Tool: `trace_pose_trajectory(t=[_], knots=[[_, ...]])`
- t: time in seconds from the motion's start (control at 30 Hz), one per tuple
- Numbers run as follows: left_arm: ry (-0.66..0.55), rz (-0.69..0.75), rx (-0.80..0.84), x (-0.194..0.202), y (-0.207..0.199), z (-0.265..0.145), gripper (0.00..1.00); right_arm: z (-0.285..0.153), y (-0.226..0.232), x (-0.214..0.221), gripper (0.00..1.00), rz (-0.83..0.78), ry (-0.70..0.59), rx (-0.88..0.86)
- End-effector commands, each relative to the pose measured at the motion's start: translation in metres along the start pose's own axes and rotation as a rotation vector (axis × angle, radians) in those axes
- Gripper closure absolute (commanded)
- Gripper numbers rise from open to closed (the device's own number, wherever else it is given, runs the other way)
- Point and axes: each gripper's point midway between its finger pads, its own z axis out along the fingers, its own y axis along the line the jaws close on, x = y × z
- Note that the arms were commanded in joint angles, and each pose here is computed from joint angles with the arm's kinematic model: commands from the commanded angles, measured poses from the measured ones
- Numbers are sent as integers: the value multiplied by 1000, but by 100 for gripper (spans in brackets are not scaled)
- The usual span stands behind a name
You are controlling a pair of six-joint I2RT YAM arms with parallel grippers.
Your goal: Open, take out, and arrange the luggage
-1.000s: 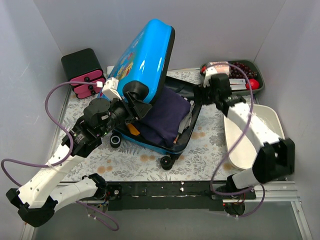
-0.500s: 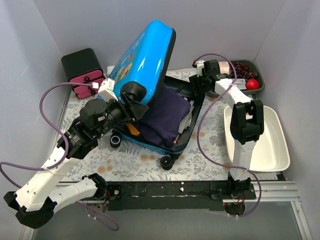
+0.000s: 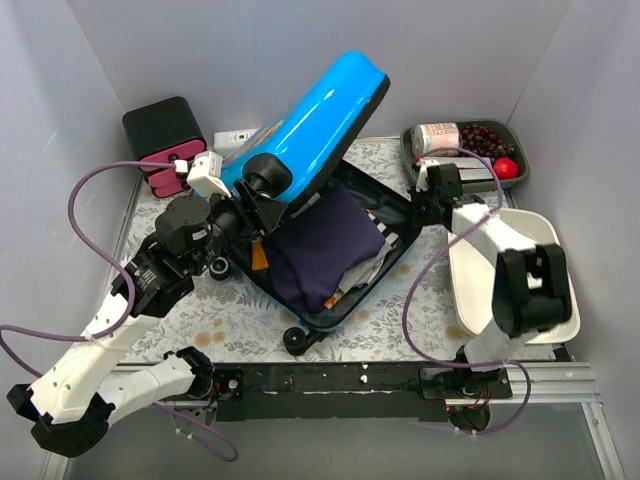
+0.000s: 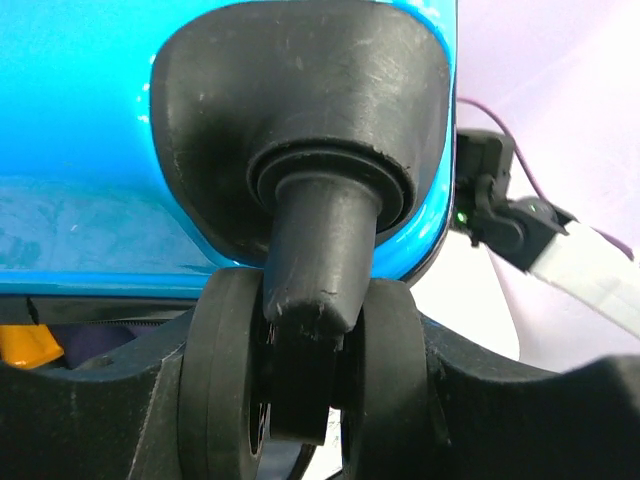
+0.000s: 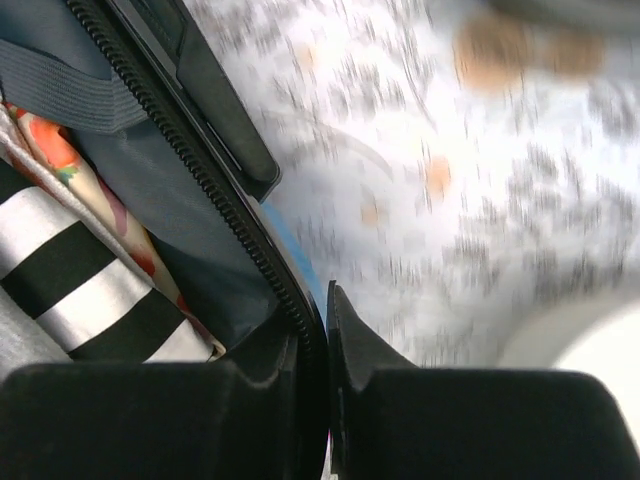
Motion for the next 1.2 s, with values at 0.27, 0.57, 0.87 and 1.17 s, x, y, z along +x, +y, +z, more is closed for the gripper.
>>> trace_pose_trajectory(t=[0.27,0.57,0.87,1.17], knots=[[-272,-13,-5,-89,-13,39,100,-113,-10,104,99,349,-33,167],[-197,11,213,-94,17,103,100,-152,36,152,99,503,-66,-42],[-177,134,333,-102,40,148,100,-189,60,172,99,573,-104,-156],[-112,120,426,-93,71,207,100,-193,79,178,99,565,-108,-272]])
